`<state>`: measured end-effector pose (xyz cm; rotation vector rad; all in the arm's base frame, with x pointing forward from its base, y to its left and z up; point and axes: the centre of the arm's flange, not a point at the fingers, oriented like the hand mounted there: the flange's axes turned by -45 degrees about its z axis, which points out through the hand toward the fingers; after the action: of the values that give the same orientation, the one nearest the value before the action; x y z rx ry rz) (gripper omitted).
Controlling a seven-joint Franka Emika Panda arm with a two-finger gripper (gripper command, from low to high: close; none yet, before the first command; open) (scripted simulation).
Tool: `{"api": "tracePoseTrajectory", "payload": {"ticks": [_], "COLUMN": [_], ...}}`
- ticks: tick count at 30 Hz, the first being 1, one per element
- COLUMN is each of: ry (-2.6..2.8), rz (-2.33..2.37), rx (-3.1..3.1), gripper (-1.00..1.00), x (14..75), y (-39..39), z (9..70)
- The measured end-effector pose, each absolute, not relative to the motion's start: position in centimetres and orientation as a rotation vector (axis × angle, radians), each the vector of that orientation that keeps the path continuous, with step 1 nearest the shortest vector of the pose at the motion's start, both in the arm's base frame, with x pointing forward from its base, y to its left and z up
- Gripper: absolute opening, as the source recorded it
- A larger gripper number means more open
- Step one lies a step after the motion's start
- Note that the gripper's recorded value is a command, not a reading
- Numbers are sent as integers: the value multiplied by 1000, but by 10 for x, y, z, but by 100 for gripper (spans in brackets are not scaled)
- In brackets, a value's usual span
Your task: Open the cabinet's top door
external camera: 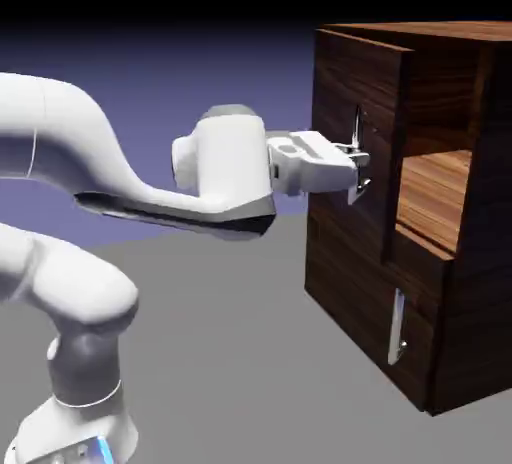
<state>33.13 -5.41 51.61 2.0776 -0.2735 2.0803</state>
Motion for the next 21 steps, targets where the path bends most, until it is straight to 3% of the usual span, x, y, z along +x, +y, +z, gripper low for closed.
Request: {"api": "tracePoseTrajectory", "payload": {"ticks": [21], "ry": [-491], "rz": [1942], "rx": [1941], "gripper": [-100], "x": [253], "y": [14], "z": [516]}}
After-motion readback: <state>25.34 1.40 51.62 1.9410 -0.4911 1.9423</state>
